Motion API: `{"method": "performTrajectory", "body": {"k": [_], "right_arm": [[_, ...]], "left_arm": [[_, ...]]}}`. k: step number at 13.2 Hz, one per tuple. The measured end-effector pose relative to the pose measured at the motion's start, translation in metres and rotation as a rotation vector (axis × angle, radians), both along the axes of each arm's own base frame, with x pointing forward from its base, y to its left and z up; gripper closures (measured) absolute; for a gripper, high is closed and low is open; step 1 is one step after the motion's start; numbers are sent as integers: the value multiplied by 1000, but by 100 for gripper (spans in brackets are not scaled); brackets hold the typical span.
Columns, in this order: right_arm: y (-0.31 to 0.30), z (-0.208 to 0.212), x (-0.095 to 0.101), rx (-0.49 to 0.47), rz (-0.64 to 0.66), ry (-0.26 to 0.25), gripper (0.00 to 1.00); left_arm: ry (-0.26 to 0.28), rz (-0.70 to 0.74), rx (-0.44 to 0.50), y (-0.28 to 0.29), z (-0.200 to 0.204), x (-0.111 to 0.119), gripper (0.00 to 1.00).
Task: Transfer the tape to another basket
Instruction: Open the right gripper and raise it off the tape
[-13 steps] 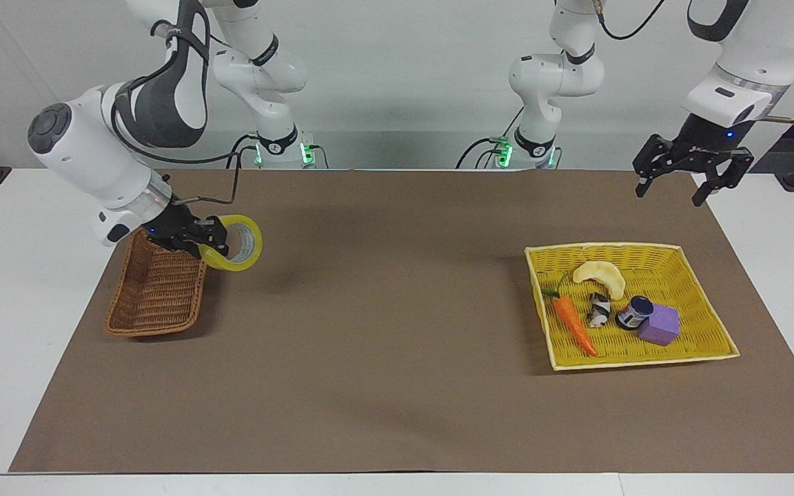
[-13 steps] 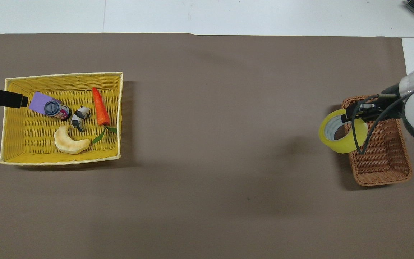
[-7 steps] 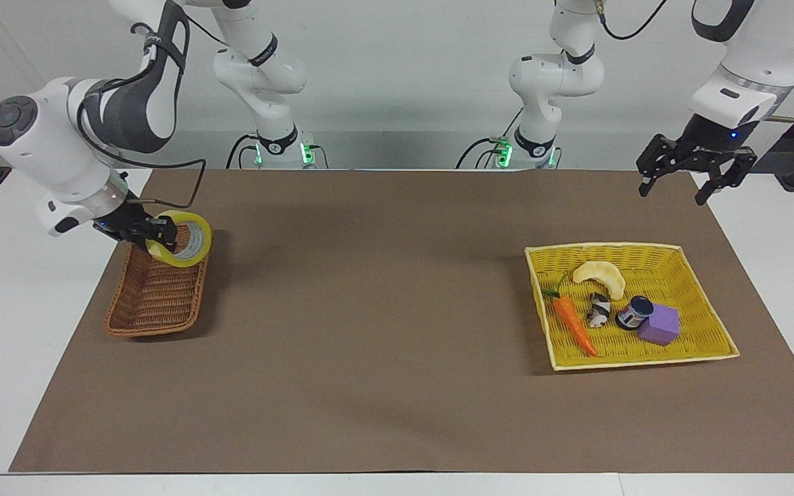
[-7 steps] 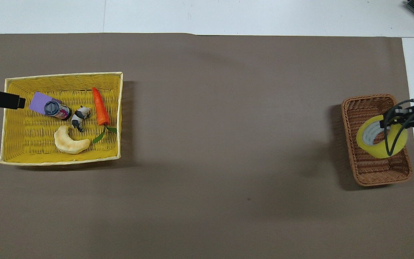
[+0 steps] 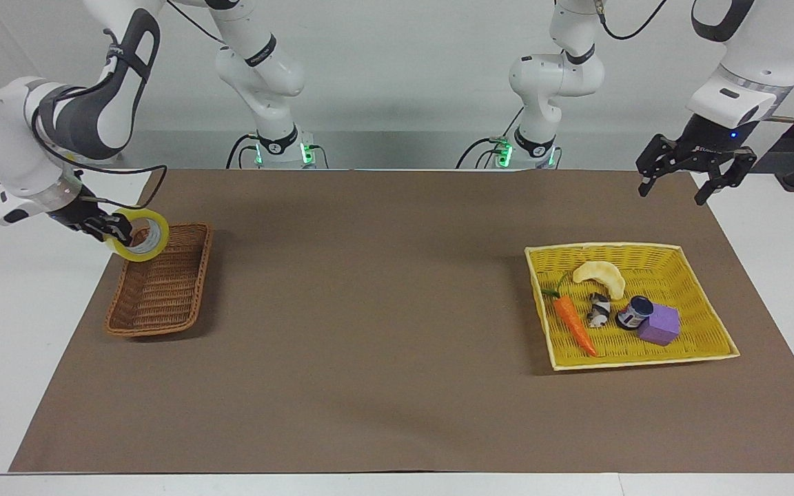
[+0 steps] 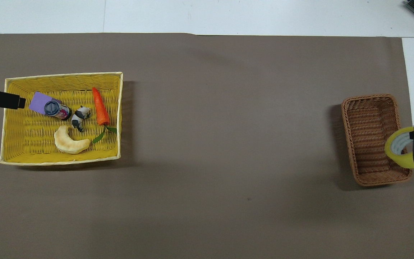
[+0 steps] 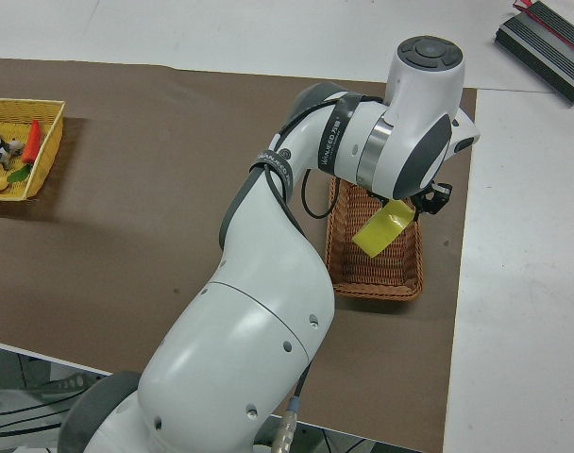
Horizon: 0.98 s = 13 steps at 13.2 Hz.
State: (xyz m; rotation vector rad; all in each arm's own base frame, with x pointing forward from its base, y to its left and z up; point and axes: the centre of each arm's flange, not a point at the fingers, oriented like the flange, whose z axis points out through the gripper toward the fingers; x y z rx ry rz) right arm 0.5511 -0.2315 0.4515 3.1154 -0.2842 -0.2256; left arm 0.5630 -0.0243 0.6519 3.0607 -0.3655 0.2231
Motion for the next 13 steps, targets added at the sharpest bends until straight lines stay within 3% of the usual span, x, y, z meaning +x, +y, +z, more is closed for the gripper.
{"method": "performTrajectory", "body": {"k": [5,11,13], "right_arm": [[-20,-41,-16,-14,63,-6,44],[2,-75,-12,-15,112,-23,44],[12,-78,-7,-12,130,-20,23]], "left_arm": [[1,0,0,0,0,0,0],[1,0,0,0,0,0,0],[1,0,0,0,0,0,0]]}}
